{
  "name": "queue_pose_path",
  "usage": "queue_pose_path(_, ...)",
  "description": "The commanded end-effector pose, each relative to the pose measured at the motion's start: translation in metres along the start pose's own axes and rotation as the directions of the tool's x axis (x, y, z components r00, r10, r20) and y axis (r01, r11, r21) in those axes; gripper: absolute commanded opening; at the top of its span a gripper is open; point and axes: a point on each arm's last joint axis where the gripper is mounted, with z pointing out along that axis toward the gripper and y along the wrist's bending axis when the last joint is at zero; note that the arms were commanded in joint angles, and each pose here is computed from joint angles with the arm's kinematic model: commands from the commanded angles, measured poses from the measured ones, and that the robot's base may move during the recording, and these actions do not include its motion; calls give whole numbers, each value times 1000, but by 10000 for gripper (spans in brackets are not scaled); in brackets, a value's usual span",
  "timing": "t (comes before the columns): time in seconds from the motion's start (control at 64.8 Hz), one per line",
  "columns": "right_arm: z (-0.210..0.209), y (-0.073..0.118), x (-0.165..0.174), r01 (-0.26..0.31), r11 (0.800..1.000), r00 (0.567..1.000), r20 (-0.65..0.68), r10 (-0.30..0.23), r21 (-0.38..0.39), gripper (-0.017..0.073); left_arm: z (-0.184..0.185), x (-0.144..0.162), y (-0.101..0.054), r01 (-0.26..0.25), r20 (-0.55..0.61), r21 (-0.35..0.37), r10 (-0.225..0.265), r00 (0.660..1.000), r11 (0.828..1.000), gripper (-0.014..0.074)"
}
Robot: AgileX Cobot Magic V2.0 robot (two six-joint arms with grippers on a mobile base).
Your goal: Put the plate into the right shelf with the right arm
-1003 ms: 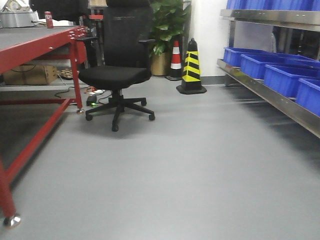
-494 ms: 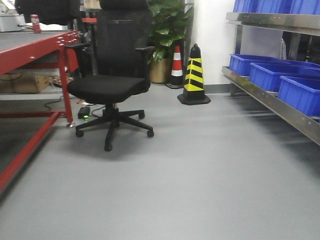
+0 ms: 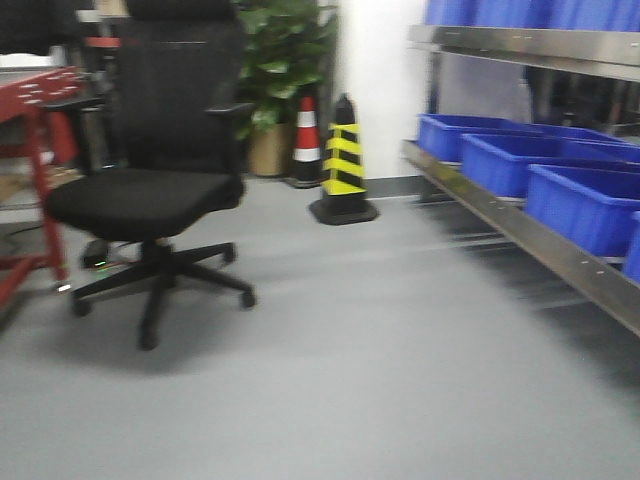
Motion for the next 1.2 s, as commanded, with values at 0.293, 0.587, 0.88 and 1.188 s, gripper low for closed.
queue_pose_path(0.293,-1,1,-17,24,1000,994,110,-23,-9,55,-1,-5,2,5,83,-20,-4,997,1000,-47)
queue_pose_path(0.587,-1,1,-17,24,1000,994,110,-23,-9,55,-1,-5,2,5,83,-20,-4,997,1000,-47)
queue_pose_path(0.88,-1,1,-17,24,1000,994,110,-23,-9,55,-1,-5,2,5,83,-20,-4,997,1000,-47)
queue_pose_path(1.188,-1,1,-17,24,1000,994,110,-23,-9,55,-1,-5,2,5,83,-20,-4,997,1000,-47)
